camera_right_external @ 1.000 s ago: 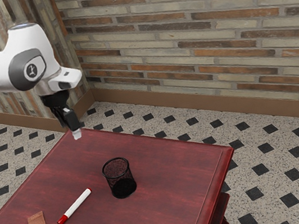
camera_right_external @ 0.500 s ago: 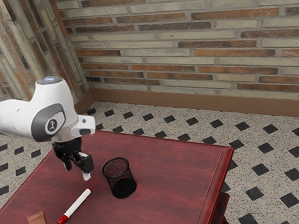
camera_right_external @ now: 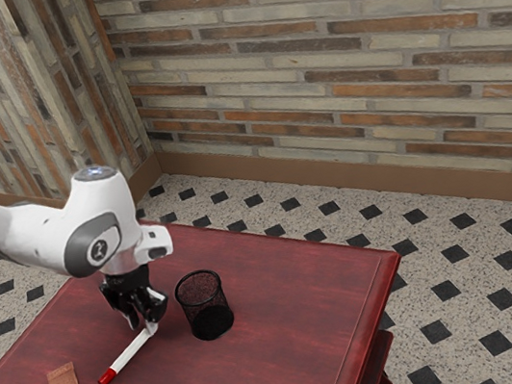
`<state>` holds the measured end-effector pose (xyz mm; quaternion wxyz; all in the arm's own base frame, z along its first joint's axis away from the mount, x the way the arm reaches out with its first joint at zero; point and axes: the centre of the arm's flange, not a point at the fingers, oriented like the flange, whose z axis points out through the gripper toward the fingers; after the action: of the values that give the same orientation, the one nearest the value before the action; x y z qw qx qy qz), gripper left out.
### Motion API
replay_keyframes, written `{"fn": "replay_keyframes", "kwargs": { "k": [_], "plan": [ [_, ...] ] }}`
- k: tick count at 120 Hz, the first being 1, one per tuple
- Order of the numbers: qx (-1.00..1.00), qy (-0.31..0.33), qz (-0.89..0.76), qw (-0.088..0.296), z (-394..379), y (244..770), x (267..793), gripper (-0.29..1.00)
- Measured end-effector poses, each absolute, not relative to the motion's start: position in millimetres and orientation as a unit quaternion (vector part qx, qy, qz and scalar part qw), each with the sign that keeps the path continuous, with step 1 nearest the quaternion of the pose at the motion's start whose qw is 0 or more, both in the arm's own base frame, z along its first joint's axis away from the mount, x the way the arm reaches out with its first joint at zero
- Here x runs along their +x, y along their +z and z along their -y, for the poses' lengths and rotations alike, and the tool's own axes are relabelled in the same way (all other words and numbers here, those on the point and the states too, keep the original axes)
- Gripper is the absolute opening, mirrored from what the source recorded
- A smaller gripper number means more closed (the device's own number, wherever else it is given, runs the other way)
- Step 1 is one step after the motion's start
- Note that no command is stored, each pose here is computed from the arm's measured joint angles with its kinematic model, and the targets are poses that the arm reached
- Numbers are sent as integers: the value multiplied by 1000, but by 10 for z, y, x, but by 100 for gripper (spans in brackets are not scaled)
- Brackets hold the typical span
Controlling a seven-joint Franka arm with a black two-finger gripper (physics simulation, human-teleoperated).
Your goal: Put the marker into the pen holder.
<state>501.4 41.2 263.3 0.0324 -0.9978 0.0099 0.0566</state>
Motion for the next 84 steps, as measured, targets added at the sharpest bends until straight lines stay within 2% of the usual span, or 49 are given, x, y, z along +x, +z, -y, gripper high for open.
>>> {"fn": "replay_keyframes", "kwargs": {
  "k": [34,62,72,84],
  "plan": [
    [-997,72,13,31,-414,2423,4990,17],
    [-997,65,26,42,-424,2472,5007,-2],
    [-998,43,31,44,-440,2699,5049,-4],
    [-998,-21,34,54,-391,3475,5075,-6]
  ]
}}
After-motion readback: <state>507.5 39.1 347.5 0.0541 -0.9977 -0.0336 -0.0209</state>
